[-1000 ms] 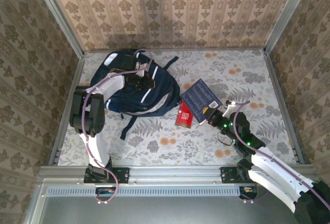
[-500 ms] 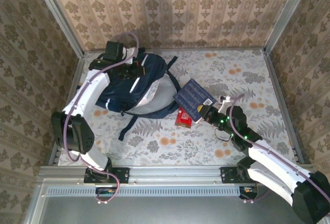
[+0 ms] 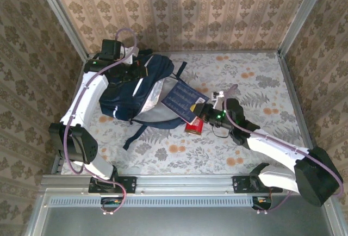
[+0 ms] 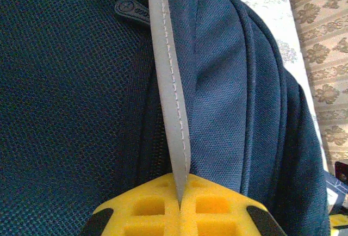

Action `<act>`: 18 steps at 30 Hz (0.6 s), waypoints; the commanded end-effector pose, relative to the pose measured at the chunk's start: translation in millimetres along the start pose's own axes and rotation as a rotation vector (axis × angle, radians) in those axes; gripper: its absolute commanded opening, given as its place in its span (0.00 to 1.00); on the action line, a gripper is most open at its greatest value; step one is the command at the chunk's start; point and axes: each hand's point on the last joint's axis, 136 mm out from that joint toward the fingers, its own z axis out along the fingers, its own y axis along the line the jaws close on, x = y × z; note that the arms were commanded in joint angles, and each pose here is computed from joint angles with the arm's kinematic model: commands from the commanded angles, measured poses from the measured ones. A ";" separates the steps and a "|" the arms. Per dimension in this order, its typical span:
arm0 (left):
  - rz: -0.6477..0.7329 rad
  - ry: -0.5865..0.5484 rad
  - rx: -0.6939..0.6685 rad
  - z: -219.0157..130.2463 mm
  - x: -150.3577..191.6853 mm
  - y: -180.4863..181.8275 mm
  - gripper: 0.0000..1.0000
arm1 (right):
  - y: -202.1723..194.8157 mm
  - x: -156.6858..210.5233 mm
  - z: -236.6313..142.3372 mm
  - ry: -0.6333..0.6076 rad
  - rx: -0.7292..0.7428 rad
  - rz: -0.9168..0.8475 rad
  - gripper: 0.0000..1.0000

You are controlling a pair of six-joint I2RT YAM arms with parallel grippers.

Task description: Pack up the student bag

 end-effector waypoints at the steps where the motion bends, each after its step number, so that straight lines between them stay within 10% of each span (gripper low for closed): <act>1: 0.067 -0.094 0.171 -39.9 -20.3 -54.8 0.00 | 58.0 -13.6 11.4 -0.009 -0.162 -0.039 0.00; 18: 0.064 -0.129 0.257 -50.1 -25.7 -70.3 0.00 | 58.8 8.4 170.7 0.151 -0.137 0.052 0.00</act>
